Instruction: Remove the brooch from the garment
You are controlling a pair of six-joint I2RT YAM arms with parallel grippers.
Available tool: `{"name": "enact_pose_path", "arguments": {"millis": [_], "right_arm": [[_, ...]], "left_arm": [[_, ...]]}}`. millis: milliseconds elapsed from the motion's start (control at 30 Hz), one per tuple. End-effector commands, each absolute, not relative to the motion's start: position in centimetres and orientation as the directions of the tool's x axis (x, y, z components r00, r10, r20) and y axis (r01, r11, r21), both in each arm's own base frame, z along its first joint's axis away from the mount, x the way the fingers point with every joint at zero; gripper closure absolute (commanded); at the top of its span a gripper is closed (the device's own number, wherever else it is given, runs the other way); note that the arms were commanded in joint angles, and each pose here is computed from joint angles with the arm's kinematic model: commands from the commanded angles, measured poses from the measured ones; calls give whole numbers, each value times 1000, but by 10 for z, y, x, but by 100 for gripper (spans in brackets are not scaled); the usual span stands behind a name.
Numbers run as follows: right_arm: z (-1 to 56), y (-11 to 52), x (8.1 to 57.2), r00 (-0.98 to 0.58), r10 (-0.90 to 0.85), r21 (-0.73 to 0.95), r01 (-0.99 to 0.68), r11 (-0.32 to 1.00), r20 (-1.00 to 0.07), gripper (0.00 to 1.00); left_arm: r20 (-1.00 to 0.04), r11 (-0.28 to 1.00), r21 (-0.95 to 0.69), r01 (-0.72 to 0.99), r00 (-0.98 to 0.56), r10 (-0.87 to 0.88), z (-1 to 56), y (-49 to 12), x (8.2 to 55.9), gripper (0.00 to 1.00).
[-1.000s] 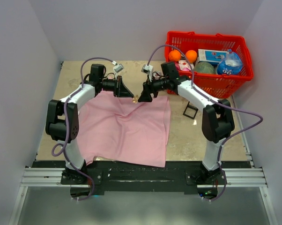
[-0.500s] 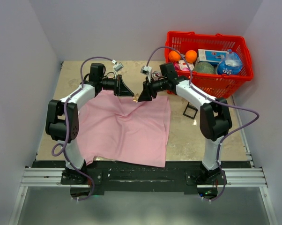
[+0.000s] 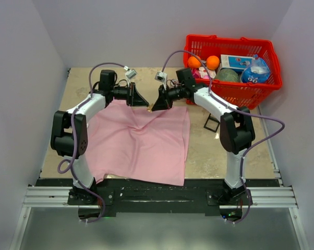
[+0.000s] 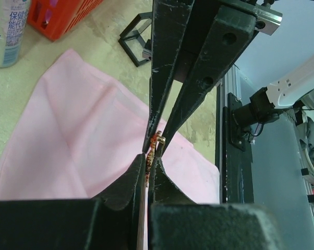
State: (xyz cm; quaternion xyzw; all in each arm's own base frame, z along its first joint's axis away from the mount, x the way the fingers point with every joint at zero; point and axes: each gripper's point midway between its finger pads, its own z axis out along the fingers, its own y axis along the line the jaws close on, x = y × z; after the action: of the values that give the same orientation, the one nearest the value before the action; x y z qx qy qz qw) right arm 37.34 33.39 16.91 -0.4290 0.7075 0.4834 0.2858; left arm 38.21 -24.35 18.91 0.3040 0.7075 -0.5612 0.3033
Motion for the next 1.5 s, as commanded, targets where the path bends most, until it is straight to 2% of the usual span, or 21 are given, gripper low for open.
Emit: {"name": "enact_pose_path", "arguments": {"millis": [0, 33, 100, 133, 300, 400, 500, 567, 700, 1000, 1100, 1200, 1300, 1467], "right_arm": [[189, 338, 388, -404, -305, 369, -914, 166, -863, 100], [188, 336, 390, -407, -308, 365, -912, 186, -860, 100], [193, 329, 394, -403, -309, 341, -910, 234, -862, 100], [191, 325, 393, -406, -312, 339, -908, 247, -859, 100], [193, 302, 384, -400, -338, 298, -901, 315, -852, 100], [199, 291, 379, -357, -366, 238, -913, 330, -860, 100], [207, 285, 377, -311, -389, 181, -924, 336, -867, 100], [210, 281, 376, -291, -397, 153, -927, 343, -871, 100], [214, 276, 371, -271, -398, 129, -929, 347, -876, 100], [213, 259, 365, -269, -429, 75, -906, 417, -862, 100], [210, 254, 366, -262, -453, 47, -900, 433, -852, 100], [206, 247, 368, -262, -477, 29, -897, 442, -839, 100], [205, 241, 369, -276, -476, 36, -891, 453, -835, 100], [204, 238, 371, -279, -479, 30, -885, 465, -832, 100]], "left_arm": [[-789, 205, -582, 787, -607, 93, 194, -243, 386, 96], [-775, 268, -582, 768, -624, 104, 187, -239, 391, 84], [-798, 349, -515, 783, -587, 138, 178, -230, 400, 75], [-791, 431, -483, 762, -590, 158, 170, -219, 406, 71], [-783, 635, -388, 668, -603, 156, 145, -161, 424, 66], [-774, 713, -316, 626, -605, 188, 128, -144, 440, 68], [-748, 823, -203, 530, -627, 219, 109, -118, 476, 74], [-731, 846, -160, 509, -637, 245, 100, -108, 487, 79], [-714, 882, -62, 468, -638, 289, 81, -90, 521, 80], [-655, 907, 63, 417, -668, 353, 45, -52, 556, 84], [-634, 929, 118, 351, -693, 343, 35, -23, 567, 85], [-598, 937, 227, 265, -722, 349, 26, 15, 578, 92], [-560, 930, 313, 195, -753, 346, 20, 57, 581, 95], [-571, 912, 393, 115, -747, 340, 35, 105, 592, 96]]}}
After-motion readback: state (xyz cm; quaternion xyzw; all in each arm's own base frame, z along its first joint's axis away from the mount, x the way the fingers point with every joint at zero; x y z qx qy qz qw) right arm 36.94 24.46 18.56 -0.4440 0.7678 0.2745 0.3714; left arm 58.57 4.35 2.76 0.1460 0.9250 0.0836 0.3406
